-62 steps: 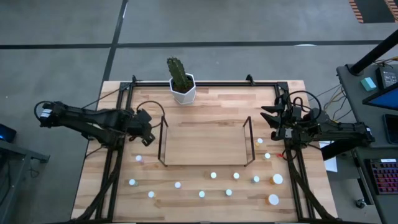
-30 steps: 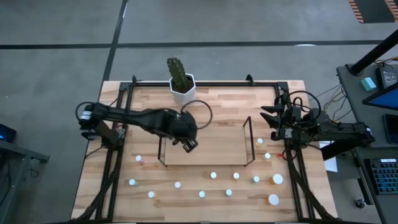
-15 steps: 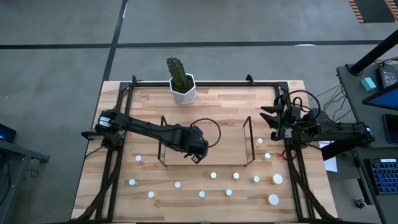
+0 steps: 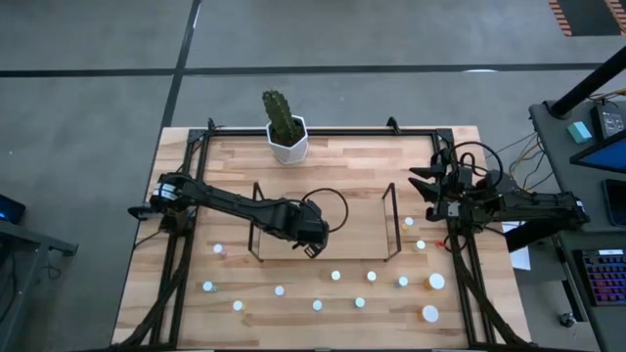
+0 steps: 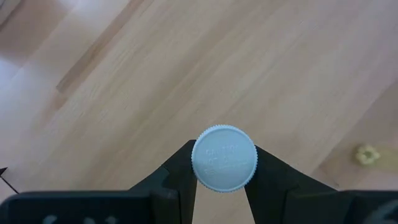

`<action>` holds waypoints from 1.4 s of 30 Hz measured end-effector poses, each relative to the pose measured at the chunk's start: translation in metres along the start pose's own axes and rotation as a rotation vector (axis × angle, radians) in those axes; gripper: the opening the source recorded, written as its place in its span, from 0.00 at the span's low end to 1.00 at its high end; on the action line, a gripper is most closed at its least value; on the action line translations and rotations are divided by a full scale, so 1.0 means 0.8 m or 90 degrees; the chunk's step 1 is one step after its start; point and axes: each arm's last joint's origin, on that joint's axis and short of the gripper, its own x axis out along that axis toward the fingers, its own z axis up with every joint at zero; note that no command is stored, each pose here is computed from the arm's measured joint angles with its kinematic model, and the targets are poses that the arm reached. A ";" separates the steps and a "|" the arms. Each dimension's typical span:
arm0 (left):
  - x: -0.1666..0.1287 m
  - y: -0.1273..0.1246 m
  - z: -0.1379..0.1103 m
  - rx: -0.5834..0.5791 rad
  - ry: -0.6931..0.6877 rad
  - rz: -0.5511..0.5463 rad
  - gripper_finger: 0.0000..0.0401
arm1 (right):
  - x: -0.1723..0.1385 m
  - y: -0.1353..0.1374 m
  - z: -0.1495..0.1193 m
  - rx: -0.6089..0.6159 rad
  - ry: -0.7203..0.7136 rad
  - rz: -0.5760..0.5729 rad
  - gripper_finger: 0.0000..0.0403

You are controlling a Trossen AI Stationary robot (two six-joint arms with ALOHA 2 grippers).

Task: Pick and place medicine bottles onto shelf by color
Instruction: Put the green pill bottle on the shelf

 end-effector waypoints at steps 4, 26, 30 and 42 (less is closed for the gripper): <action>0.006 0.004 0.000 -0.001 0.006 0.003 0.23 | 0.000 0.000 0.000 0.000 0.000 0.000 0.28; 0.030 0.013 -0.004 -0.019 0.034 -0.024 0.26 | 0.000 0.000 0.000 0.000 0.001 0.000 0.28; 0.031 0.014 -0.005 -0.018 0.036 -0.022 0.32 | 0.000 0.000 0.000 0.000 0.002 0.000 0.28; 0.005 0.025 -0.004 0.007 0.039 -0.015 0.38 | 0.000 0.000 -0.001 -0.001 0.004 0.000 0.28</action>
